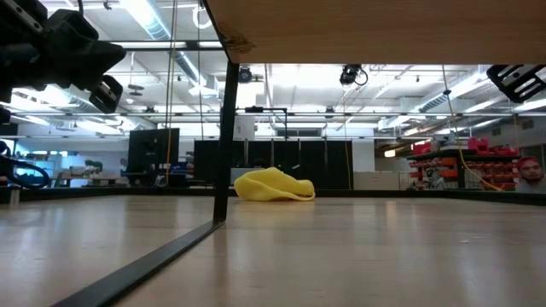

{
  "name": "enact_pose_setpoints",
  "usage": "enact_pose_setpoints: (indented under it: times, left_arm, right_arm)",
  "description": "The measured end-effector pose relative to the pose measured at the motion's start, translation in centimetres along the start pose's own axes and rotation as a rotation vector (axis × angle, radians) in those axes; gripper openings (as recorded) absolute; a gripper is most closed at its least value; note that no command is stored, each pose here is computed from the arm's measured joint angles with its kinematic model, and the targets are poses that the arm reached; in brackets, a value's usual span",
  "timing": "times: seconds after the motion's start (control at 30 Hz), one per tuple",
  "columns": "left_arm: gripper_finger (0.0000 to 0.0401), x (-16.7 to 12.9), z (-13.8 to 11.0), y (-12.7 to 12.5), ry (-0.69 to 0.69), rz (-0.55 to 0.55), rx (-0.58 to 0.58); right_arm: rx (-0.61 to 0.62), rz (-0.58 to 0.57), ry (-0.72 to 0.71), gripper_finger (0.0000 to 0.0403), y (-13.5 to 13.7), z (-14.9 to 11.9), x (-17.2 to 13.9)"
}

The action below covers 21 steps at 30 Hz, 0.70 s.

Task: Stack small to large cups/mugs on shelf
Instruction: Return to Home Position

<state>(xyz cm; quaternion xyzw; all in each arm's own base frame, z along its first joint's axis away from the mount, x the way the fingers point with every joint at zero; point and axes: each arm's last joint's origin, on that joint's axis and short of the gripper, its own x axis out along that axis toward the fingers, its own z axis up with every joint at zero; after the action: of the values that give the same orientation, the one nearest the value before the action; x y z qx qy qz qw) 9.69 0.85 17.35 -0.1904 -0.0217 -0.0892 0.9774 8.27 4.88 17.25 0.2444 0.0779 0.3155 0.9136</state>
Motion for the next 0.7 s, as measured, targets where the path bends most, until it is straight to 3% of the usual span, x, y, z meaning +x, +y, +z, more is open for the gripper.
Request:
enact_pose_setpoints:
  times: [0.7]
  left_arm:
    - [0.0035,0.00,0.00,0.01,0.000,0.000,0.000]
  right_arm:
    - [0.000,0.000,0.000,0.0091,0.00,0.00,0.00]
